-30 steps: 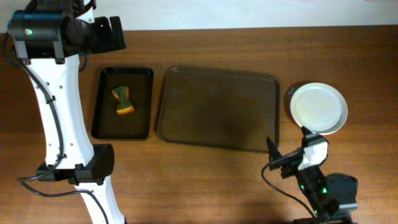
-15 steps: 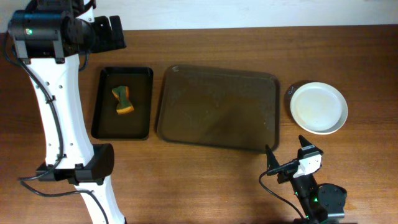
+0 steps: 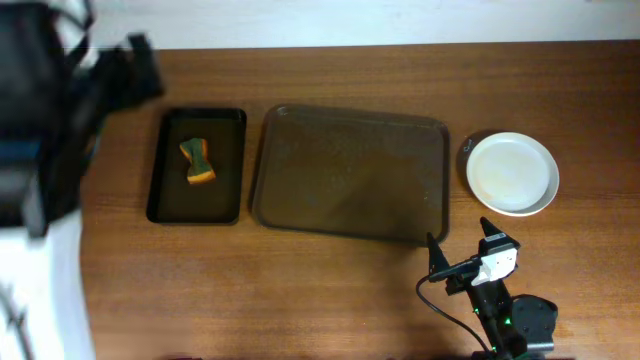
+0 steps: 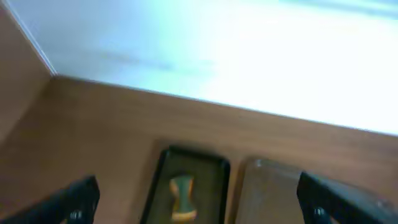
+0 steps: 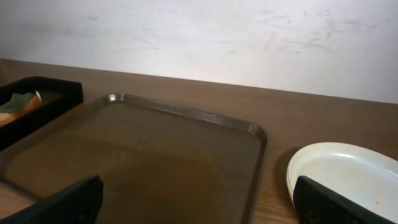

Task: Clean dirty plates on tray and stack at the side

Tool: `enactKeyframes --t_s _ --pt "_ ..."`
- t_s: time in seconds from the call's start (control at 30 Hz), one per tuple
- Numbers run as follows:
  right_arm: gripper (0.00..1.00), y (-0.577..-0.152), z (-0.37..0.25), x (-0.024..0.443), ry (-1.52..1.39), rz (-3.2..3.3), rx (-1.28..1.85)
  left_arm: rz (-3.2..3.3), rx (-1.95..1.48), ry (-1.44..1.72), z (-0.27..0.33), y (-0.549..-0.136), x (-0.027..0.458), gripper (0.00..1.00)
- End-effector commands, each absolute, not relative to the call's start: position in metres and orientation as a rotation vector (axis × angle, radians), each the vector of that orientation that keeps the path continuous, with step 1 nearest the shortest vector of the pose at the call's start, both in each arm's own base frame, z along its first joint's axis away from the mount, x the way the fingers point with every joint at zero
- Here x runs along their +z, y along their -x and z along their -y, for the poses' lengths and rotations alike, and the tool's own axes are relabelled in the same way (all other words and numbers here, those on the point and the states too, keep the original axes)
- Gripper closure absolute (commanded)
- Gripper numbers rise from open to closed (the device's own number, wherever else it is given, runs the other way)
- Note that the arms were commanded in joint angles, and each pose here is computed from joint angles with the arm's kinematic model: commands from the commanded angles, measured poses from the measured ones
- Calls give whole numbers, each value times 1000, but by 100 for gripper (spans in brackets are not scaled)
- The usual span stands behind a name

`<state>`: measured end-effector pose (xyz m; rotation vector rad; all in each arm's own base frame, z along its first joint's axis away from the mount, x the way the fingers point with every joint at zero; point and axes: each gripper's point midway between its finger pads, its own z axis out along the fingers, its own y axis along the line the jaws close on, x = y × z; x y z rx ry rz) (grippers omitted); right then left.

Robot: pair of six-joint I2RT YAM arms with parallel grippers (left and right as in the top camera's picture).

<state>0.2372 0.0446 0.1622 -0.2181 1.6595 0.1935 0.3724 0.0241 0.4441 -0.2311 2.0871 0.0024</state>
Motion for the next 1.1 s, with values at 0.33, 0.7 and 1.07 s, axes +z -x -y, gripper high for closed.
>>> enactKeyframes --t_s 0.33,0.7,1.07 --pt "2 -238 -41 159 205 -1660 176 -1635 116 94 -29 -241 252 0" --pt "2 -238 -41 159 205 -1660 176 -1653 216 -44 -27 -244 157 0" --pt "2 -238 -41 159 205 -1660 176 -1695 213 -46 -27 -246 147 0"
